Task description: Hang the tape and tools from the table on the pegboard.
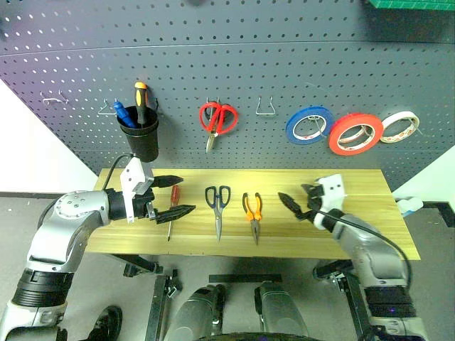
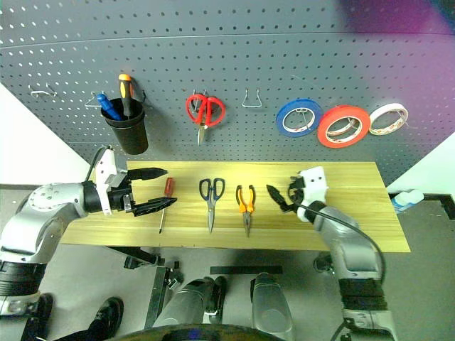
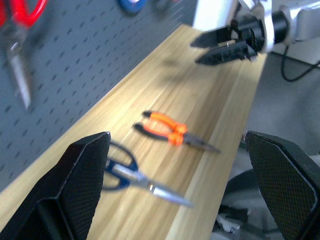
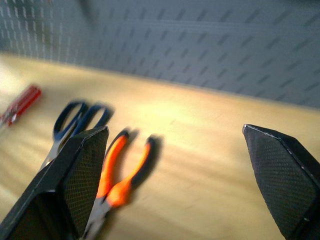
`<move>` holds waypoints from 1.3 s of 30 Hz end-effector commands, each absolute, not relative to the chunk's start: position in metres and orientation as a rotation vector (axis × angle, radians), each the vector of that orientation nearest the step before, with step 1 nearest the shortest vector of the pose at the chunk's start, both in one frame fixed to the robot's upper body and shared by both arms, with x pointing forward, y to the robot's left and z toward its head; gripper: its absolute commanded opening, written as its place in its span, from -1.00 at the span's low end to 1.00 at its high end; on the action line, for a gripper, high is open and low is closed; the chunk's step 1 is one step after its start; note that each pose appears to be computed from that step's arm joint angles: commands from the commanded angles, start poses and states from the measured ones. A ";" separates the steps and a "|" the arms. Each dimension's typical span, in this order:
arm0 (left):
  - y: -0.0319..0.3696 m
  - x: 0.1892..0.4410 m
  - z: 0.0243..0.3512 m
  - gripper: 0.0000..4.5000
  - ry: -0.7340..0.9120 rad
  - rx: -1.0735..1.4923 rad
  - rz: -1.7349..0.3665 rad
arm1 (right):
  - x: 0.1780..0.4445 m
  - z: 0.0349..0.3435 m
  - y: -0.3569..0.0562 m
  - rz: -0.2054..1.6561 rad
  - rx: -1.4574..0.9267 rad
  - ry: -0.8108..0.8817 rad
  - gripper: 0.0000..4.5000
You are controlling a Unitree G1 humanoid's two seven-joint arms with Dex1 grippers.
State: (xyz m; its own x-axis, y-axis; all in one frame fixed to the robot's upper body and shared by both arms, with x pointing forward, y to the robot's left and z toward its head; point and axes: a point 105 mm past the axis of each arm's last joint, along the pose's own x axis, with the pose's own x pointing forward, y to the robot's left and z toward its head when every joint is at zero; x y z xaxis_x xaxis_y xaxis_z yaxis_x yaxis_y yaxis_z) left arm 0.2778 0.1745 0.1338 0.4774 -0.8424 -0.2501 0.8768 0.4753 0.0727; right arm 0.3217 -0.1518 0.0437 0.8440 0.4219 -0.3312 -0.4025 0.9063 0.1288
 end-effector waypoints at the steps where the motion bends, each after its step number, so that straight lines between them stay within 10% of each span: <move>1: 0.182 0.271 0.151 1.00 0.138 0.235 -1.028 | 0.331 0.058 -0.133 0.394 0.043 0.369 0.99; 39: 0.181 0.242 0.156 1.00 0.182 0.219 -1.009 | 0.345 0.012 -0.092 0.143 -0.016 0.759 0.99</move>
State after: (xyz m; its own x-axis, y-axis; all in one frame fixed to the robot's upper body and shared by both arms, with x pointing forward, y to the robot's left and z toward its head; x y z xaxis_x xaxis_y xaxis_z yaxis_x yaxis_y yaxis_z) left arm 0.2439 0.1805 0.1458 0.5154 -0.8171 -0.2585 0.8527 0.5191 0.0592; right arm 0.3418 -0.0952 0.0059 0.7016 0.1131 -0.7036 -0.1138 0.9924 0.0461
